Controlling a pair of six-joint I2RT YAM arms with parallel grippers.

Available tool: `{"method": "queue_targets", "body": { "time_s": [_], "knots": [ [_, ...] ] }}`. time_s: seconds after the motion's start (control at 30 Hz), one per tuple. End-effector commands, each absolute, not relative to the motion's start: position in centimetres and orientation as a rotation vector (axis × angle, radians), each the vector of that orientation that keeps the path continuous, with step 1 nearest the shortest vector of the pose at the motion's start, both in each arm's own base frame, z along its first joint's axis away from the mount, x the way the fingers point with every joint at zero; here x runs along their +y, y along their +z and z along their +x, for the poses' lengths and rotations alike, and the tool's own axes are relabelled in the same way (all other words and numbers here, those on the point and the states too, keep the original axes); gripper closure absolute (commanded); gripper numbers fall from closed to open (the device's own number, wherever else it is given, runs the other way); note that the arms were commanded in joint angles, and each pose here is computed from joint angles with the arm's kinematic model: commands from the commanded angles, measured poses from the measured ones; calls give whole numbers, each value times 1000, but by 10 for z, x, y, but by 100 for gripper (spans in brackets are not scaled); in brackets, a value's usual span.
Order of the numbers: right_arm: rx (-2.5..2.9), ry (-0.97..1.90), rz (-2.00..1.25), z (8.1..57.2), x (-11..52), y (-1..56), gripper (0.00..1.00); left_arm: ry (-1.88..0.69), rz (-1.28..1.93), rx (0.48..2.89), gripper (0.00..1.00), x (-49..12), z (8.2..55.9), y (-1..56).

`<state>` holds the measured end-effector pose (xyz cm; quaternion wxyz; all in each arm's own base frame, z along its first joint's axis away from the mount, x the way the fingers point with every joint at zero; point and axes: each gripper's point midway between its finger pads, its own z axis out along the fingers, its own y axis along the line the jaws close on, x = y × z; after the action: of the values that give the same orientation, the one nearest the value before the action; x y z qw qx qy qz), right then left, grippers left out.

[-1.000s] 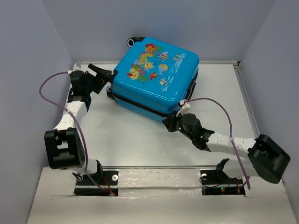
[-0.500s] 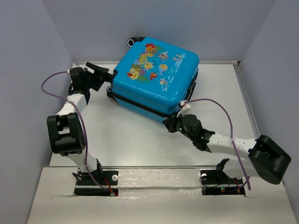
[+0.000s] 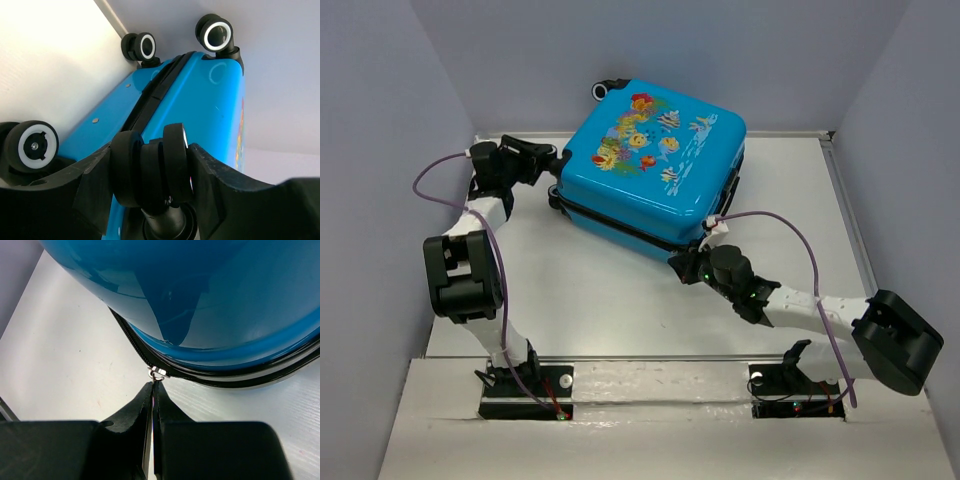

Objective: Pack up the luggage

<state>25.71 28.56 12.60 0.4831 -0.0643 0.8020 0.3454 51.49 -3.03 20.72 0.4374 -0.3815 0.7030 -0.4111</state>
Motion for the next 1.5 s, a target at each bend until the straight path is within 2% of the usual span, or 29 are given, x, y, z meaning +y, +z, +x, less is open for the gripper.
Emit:
{"method": "queue_targets", "body": {
  "time_s": [0.0,0.23,0.4,0.53,0.6,0.67,0.9,1.0,1.13,1.2,1.3,1.33,1.47],
  "knots": [
    [1900,915,-209,250,298,143,93,-1069,-801,1654,94,-37,516,242],
    [1874,949,-254,259,318,156,93,-1073,-756,1553,94,-42,475,254],
    [1860,964,-369,260,372,165,93,-1067,-650,1552,94,-67,444,262],
    [1829,985,-473,249,424,175,93,-1128,-583,1618,94,-96,407,247],
    [1812,1023,-515,243,443,180,93,-1124,-548,1625,94,-102,389,251],
    [1801,1044,-551,235,460,182,93,-1045,-578,1683,94,-90,379,232],
    [1807,1001,-662,218,436,189,93,-1058,-444,1708,94,-100,334,250],
    [1827,999,-647,223,401,191,93,-1062,-388,1755,94,-124,312,245],
    [1852,1079,-708,218,394,194,93,-1139,-318,1791,94,-170,268,235],
    [1851,1162,-770,200,411,197,93,-1188,-286,1805,94,-189,252,233],
    [1846,1249,-906,147,454,193,93,-1182,-242,1817,94,-195,241,236],
    [1837,1289,-976,115,469,190,93,-1170,-228,1824,94,-194,240,237],
    [1772,1368,-940,90,511,196,93,-1105,-229,1839,94,-185,236,232]
  ]
}}
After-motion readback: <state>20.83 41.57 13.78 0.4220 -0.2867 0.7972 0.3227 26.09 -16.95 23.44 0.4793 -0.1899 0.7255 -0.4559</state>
